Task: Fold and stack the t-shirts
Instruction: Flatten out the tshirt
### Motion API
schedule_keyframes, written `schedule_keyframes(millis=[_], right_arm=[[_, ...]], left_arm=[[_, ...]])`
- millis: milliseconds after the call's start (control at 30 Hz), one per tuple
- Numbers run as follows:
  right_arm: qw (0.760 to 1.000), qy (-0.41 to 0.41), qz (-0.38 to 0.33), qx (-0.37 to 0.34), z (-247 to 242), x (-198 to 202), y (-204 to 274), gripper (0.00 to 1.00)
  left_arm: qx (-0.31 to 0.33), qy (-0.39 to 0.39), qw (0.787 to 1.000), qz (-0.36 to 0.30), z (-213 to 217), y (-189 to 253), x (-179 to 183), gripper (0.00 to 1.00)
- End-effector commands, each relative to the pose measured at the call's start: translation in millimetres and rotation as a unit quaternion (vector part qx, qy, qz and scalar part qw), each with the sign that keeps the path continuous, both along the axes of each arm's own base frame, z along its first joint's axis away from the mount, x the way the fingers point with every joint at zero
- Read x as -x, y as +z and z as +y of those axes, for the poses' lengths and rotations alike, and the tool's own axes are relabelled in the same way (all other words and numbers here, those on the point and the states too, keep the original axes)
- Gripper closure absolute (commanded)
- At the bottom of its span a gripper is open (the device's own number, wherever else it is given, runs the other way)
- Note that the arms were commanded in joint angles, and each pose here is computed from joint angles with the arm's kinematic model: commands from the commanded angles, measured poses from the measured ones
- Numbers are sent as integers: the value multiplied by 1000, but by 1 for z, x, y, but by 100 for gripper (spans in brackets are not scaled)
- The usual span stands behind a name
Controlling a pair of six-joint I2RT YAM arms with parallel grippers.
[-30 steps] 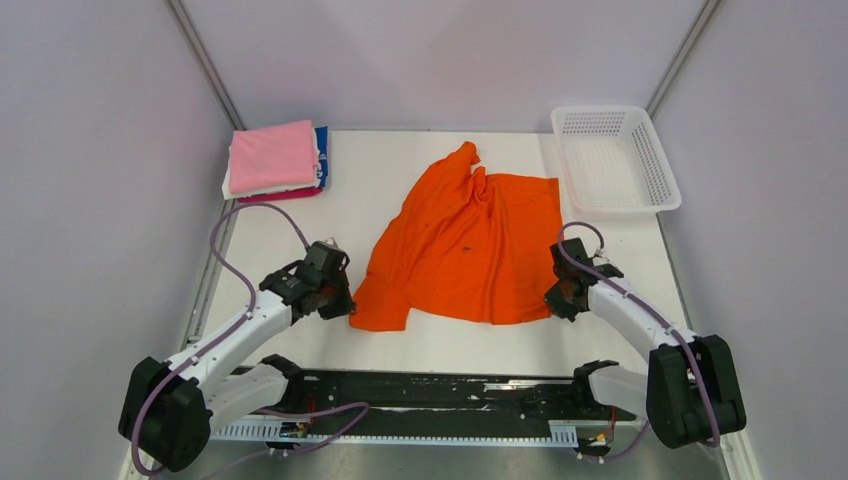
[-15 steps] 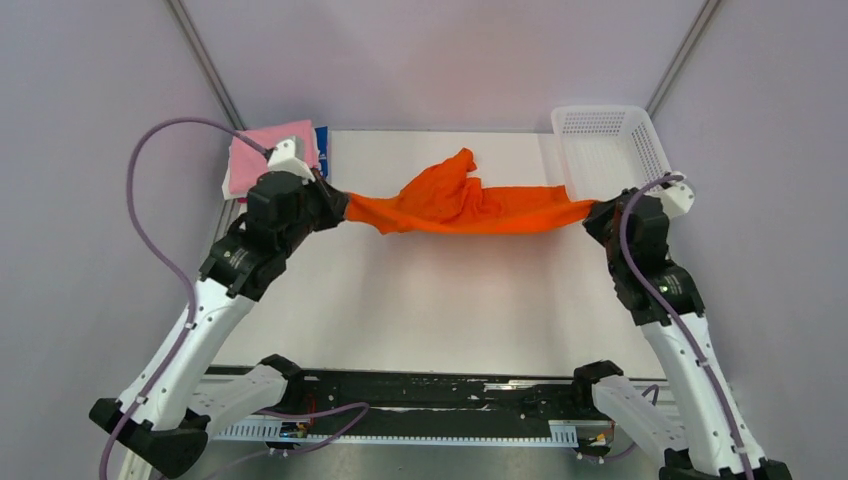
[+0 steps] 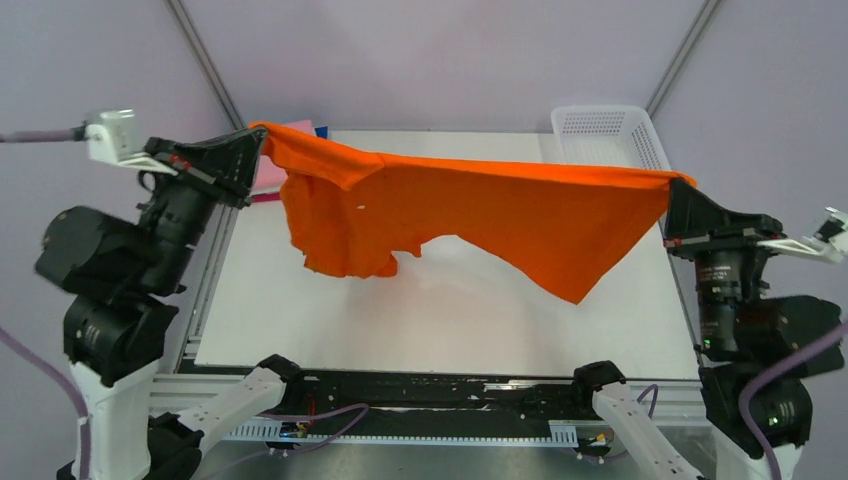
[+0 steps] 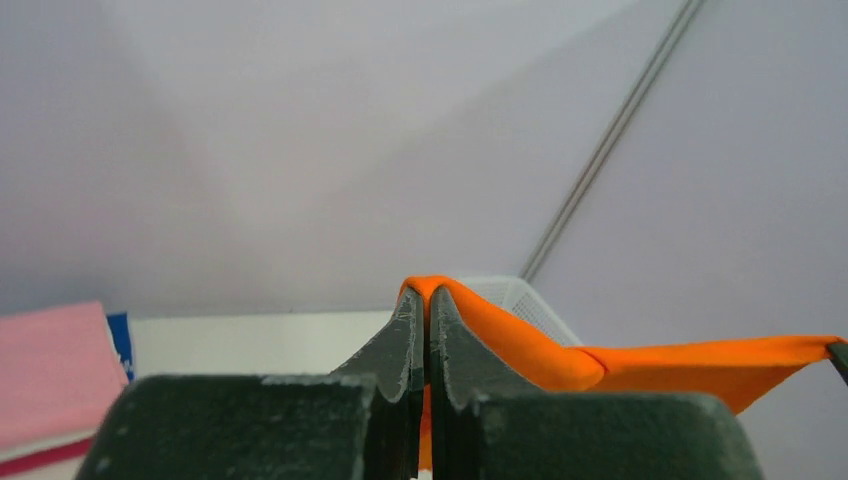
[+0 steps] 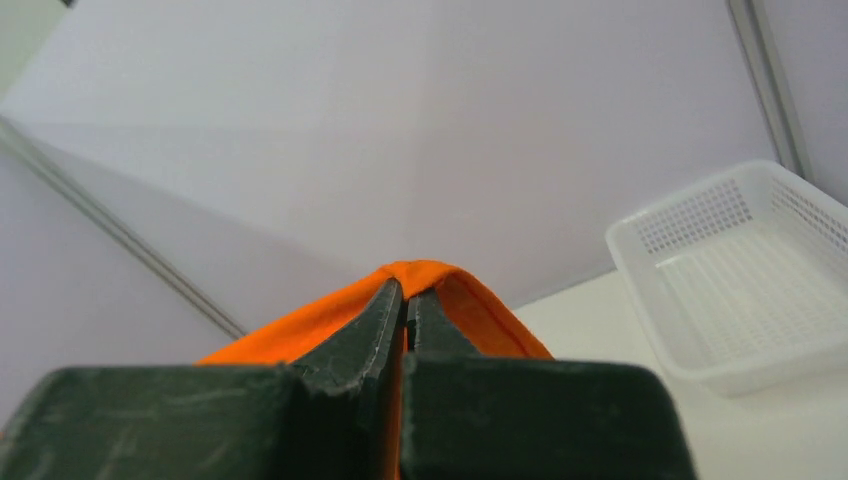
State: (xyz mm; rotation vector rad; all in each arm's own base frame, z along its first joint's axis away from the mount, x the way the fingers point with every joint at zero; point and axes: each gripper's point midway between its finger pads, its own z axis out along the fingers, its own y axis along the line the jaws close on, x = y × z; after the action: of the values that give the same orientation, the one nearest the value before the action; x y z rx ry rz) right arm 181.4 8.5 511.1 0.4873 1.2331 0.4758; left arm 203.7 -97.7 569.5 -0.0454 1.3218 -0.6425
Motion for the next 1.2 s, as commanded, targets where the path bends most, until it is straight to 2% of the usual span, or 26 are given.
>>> schedule_keyframes(millis=[0,133,267,400,533,600,667,700,800,900,1033,1067,1100,1167], right_arm=[[993,69,-96,25,14,55,47,100],[985,102,-134,27,19,92,63,100],[984,106,-138,26,18,103,64,100],[990,88,-108,19,14,86,50,100],[998,43,-41,11,6,43,11,100],[1000,0,12,4,-3,13,-22,100],[995,-58,79,1,-16,-20,-69,100],[989,-87,116,1,-21,-37,-96,100],[969,-130,208,15,-24,-79,-170,100],[954,-137,265,35,-18,-116,-229,100],[932,-113,337,69,-9,-164,-309,100],[926,-108,356,68,-9,-172,-325,100],[920,-105,371,64,-9,-180,-337,100],[911,-104,394,68,-11,-195,-357,100]], left_arm=[[-10,-29,993,-117,20,62,66,100],[-9,-50,984,-170,27,87,101,100],[-12,-39,983,-182,33,94,105,100],[-17,-9,988,-152,33,80,80,100],[-31,65,994,-87,38,43,28,100],[-42,125,990,-42,45,13,-6,98],[-70,194,978,30,50,-44,-50,95],[-78,240,966,61,58,-65,-67,94],[-131,289,936,152,55,-151,-118,94],[-172,256,918,248,35,-246,-171,98],[-193,248,885,343,36,-350,-222,100],[-191,233,888,347,30,-357,-231,100],[-202,225,878,370,27,-382,-240,100],[-213,209,874,384,18,-403,-256,100]])
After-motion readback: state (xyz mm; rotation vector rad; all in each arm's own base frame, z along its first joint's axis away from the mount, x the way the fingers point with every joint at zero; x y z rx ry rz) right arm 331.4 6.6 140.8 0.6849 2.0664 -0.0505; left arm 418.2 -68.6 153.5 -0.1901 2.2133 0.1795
